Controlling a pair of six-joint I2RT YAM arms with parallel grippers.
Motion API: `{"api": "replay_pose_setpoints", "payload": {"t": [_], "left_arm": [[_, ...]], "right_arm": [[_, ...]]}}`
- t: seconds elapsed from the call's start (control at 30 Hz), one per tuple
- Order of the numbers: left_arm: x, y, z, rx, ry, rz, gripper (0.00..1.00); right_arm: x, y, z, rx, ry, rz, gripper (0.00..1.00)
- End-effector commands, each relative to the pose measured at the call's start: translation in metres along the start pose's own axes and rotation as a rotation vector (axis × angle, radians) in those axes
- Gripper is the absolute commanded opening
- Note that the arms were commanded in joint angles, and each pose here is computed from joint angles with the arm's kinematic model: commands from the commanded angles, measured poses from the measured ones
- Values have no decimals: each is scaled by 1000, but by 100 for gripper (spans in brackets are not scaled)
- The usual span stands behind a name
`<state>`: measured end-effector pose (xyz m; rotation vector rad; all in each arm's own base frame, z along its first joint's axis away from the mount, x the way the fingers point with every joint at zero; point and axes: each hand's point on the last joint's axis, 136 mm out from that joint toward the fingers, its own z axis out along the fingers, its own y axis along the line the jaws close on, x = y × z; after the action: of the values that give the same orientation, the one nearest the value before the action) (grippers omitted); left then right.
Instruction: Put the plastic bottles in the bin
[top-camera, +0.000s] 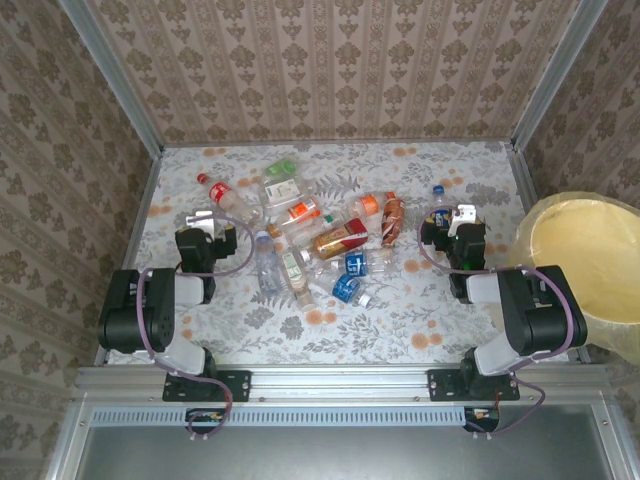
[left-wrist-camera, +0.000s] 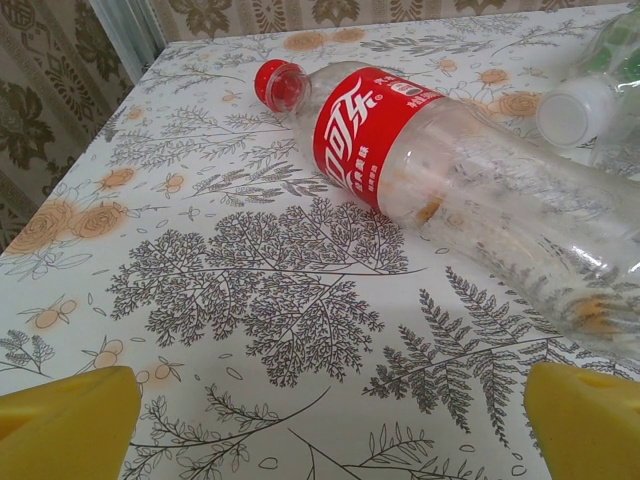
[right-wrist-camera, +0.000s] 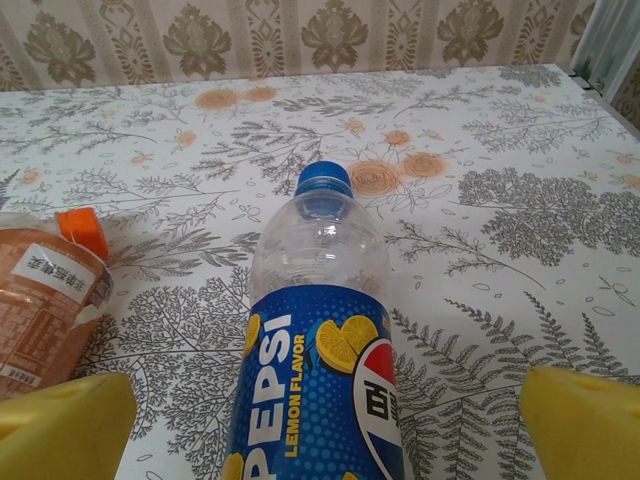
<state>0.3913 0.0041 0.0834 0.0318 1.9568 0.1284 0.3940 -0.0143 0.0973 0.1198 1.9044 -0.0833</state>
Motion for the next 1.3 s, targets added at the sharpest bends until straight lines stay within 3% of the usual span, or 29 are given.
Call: {"api": "replay_pose_setpoints", "payload": {"t": [0.0,0.23,0.4,0.57,0.73,1.1,1.27], "left_arm": [[-21,-1,-5,12,-55,18,100],[-45,17,-25,-73,-46,-22,100],[-52,36,-42,-165,-70,-109,100],[-60,40,-52,-159,-66,-223,100],[-64,40,-54,-142,-30,-295,100],[-65,46,-53,-148,45,-433,100],[-64,49,-56,-151,39,-450,100]], "right_arm": [[-19,9,-9,-50,-43,-21,100],[-54,6,-29,-32,47,21,100],[-31,4,-25,-4,250,39,100],[2,-1,-14,56,480,55,100],[18,-2,1,94,623,64,97],[33,-12,53,237,825,21,94],[42,-9,74,250,885,17,85]]}}
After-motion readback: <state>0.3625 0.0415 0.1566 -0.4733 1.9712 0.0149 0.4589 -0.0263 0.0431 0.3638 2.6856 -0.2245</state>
